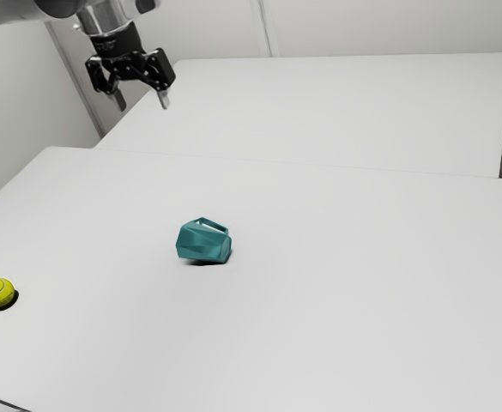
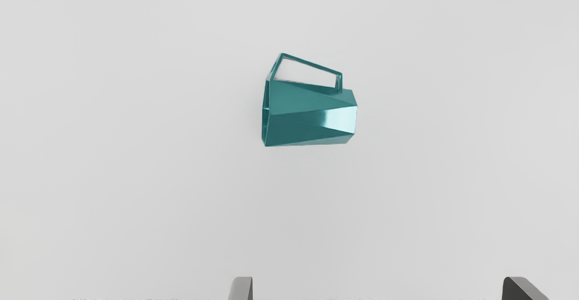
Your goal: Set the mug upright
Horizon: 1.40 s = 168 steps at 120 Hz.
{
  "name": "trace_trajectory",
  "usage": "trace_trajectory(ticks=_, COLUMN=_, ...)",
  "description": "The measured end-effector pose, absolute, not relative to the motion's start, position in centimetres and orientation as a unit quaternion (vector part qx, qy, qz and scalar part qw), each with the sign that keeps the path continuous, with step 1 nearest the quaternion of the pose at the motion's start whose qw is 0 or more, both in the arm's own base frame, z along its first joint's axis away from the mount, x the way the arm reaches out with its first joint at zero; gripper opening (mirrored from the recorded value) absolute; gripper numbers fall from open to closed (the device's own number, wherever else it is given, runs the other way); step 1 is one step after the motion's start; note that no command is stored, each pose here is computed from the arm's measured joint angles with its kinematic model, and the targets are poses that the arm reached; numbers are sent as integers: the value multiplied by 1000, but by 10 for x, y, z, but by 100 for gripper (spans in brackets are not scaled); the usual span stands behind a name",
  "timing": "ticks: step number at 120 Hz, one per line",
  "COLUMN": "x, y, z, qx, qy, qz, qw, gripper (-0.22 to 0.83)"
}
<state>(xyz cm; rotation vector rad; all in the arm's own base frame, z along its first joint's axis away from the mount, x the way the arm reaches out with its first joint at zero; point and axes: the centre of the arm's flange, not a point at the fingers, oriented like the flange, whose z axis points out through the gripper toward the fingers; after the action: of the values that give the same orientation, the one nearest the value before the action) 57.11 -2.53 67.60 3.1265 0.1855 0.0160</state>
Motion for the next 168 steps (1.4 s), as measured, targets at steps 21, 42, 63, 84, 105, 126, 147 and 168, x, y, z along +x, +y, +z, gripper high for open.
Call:
trace_trajectory(ticks=21, x=580, y=-17, z=650, qx=997, qy=75, qz=-17, qw=21, gripper=61)
trace_trajectory(ticks=42, x=601, y=85, z=528, qx=977, qy=144, qz=-71, qw=138, gripper=62)
trace_trajectory(ticks=63, x=617, y=119, z=477, qx=958, qy=149, qz=-62, qw=235, gripper=62)
trace_trajectory(ticks=84, x=605, y=149, z=417, qx=923, qy=162, qz=-70, qw=341, gripper=61)
trace_trajectory(ticks=105, x=603, y=164, z=385, qx=906, qy=135, qz=-55, qw=396, gripper=62)
trace_trajectory(ticks=126, x=595, y=159, z=324, qx=893, qy=111, qz=-71, qw=431, gripper=61)
trace_trajectory(ticks=147, x=588, y=152, z=311, qx=882, qy=89, qz=-52, qw=461, gripper=62)
trace_trajectory(ticks=168, x=580, y=145, z=294, qx=864, qy=88, qz=-34, qw=495, gripper=61)
